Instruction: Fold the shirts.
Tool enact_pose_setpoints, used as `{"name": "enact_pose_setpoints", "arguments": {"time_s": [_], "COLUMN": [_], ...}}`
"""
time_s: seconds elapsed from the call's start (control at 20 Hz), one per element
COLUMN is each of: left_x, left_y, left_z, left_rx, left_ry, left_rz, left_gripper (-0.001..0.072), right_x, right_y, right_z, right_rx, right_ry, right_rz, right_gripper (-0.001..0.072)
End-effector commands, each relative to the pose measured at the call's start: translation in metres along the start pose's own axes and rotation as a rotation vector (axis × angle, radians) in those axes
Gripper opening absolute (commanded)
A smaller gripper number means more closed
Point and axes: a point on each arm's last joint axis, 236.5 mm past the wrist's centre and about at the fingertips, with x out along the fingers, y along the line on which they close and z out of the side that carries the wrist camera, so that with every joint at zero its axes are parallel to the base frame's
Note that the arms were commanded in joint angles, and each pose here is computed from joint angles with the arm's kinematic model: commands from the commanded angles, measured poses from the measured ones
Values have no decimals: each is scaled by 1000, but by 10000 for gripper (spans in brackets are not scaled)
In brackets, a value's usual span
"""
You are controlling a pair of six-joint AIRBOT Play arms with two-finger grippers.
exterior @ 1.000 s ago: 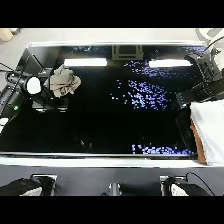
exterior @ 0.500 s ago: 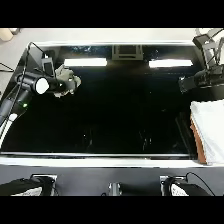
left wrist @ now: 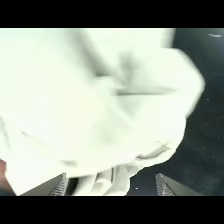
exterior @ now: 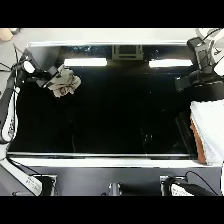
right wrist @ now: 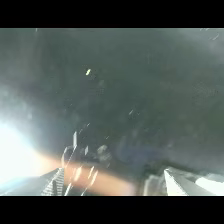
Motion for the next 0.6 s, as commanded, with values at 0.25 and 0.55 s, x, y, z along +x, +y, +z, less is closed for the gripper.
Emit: {"name": "enact_pose_setpoints", "arguments": {"time_s": [0.25,0.55], "left_x": [37,-157], "left_y": [-4,-167], "left_z": [36,20], "left_rx": [-66,634], "left_ry": [-76,-388], "left_rz": [-138,-348], "left_gripper": [48,31], "right_x": [13,-28], "right_y": [12,-2], "right_z": [-2,31], "right_rx": [19,-106], "right_ry": [19,-150], "right_rz": [62,-38], "right_gripper": [671,670]}}
